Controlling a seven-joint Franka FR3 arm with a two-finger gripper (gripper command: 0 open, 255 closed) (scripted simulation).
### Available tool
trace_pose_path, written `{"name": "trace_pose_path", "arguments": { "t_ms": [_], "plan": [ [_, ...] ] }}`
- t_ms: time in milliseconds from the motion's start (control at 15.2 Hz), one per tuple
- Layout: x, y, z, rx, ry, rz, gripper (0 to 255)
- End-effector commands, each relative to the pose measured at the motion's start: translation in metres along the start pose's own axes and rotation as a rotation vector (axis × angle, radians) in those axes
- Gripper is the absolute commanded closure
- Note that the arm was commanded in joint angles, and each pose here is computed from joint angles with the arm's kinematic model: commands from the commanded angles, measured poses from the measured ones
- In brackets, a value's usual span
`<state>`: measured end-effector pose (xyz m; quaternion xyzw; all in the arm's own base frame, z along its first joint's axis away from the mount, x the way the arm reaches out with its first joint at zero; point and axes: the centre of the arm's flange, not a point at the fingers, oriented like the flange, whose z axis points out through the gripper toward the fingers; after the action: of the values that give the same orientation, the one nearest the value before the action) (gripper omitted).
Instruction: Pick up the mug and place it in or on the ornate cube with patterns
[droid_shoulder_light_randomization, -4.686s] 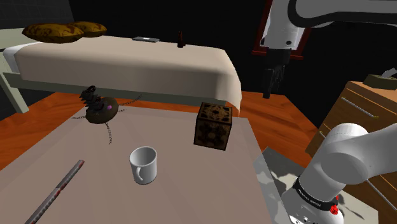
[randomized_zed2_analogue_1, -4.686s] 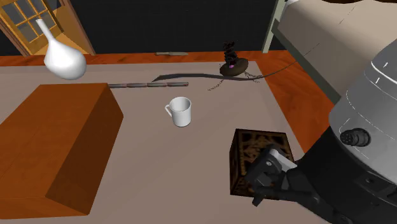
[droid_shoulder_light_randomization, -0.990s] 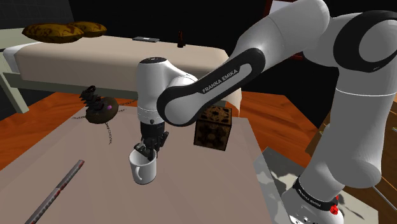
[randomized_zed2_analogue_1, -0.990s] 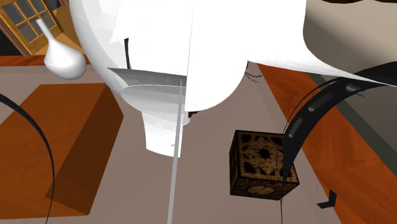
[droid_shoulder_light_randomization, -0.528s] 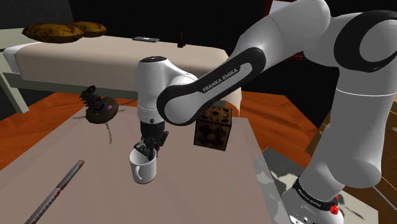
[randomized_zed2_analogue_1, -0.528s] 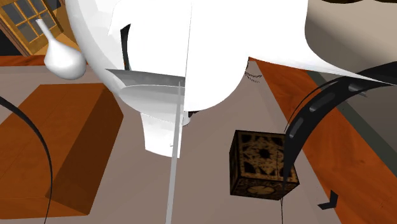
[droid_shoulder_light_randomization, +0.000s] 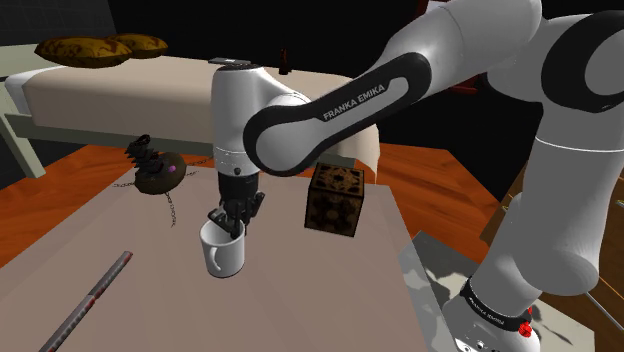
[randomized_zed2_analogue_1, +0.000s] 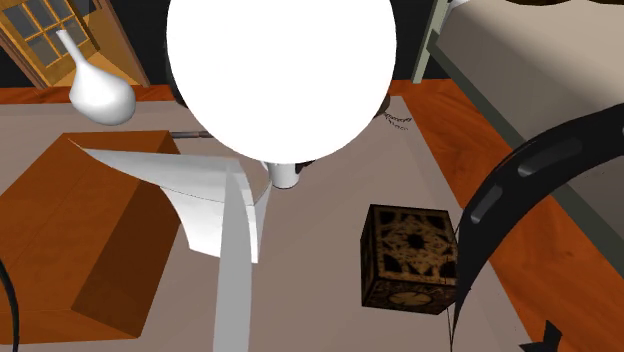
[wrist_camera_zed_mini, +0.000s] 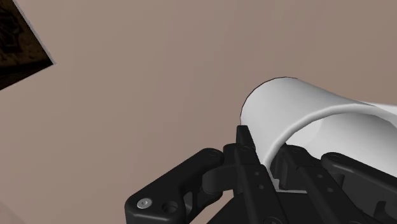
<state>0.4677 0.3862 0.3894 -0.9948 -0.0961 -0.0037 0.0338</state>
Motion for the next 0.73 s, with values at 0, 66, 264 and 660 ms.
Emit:
{"name": "trace_pose_path", "arguments": {
  "t_ms": [0,66,264,660],
  "plan": [
    [0.000,-0.001,-0.011,0.000,0.000,0.000,255],
    [0.000,-0.001,-0.016,0.000,0.000,0.000,255],
    [0.000,-0.002,-0.032,0.000,0.000,0.000,255],
    [0.000,-0.004,-0.064,0.000,0.000,0.000,255]
  ]
}}
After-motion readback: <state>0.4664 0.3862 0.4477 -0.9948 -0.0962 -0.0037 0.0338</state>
